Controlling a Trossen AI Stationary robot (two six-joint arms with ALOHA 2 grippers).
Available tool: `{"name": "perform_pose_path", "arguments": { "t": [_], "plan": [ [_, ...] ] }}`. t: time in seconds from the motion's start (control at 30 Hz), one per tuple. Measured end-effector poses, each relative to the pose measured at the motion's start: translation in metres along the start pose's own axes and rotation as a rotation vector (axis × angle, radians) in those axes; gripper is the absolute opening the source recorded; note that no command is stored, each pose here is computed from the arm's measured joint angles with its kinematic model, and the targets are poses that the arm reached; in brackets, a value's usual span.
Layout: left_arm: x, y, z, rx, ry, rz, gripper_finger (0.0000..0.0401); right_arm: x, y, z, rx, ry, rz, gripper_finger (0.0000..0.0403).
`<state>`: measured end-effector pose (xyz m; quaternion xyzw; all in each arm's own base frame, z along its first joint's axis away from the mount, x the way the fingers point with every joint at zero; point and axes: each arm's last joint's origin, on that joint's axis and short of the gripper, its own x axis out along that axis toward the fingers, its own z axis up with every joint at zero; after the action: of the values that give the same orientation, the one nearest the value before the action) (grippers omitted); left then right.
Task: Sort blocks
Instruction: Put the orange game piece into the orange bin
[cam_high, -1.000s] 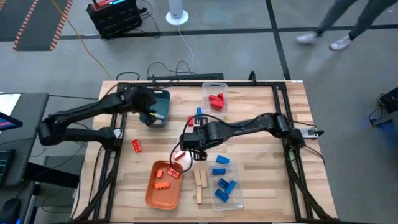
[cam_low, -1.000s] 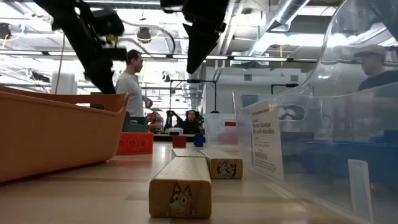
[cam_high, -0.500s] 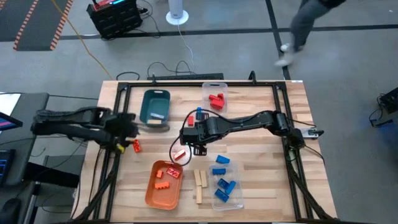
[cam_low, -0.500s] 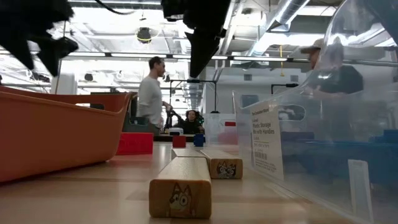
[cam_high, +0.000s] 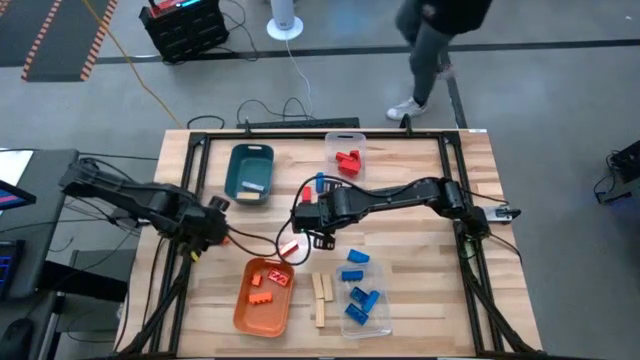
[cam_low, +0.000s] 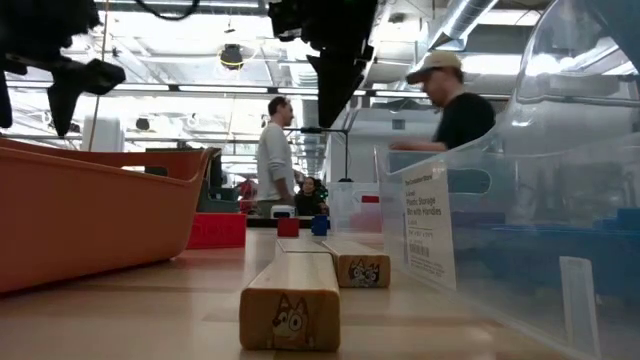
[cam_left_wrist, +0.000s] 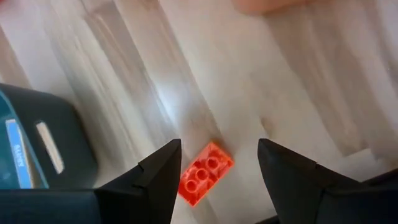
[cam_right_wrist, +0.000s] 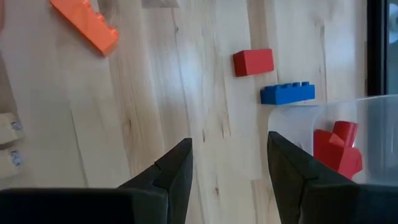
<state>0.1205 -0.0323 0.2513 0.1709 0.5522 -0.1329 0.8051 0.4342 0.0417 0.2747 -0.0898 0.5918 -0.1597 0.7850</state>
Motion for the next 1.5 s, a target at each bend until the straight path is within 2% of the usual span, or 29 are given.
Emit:
{"name": "perform_pose_path", "arguments": {
  "t": [0.3, 0.43, 0.5, 0.7, 0.77, 0.93, 1.13, 1.3, 1.5],
  "plan": [
    [0.025, 0.001, 0.014, 0.026, 0.164, -0.002, 0.0208, -0.006, 0.013, -0.003, -0.031, -0.008, 0.008, 0.0177],
    [0.035, 0.002, 0.020, -0.002, 0.211, -0.008, 0.0208, -0.008, 0.016, -0.006, -0.054, 0.006, -0.017, 0.0177],
    [0.041, 0.002, 0.025, -0.012, 0.200, -0.005, 0.0208, -0.008, 0.017, -0.006, -0.055, 0.003, -0.019, 0.0177],
    [0.046, 0.005, 0.042, -0.050, 0.052, 0.019, 0.0208, -0.009, 0.018, -0.006, -0.066, -0.001, -0.025, 0.0177],
    [0.046, 0.006, 0.044, -0.098, 0.034, 0.015, 0.0208, -0.009, 0.019, -0.006, -0.068, -0.002, -0.026, 0.0177],
    [0.049, 0.004, 0.037, -0.281, 0.087, 0.016, 0.0208, -0.010, 0.021, -0.006, -0.079, -0.005, -0.026, 0.0177],
    [0.066, -0.004, 0.015, -0.430, 0.233, 0.020, 0.0208, -0.010, 0.021, -0.005, -0.077, -0.022, -0.023, 0.0177],
    [0.071, -0.004, 0.016, -0.573, 0.268, 0.043, 0.0208, -0.009, 0.020, -0.002, -0.071, -0.040, -0.020, 0.0177],
    [0.082, -0.004, 0.013, -0.720, 0.400, 0.094, 0.0208, -0.010, 0.020, -0.002, -0.072, -0.040, -0.020, 0.0177]
  ]
}}
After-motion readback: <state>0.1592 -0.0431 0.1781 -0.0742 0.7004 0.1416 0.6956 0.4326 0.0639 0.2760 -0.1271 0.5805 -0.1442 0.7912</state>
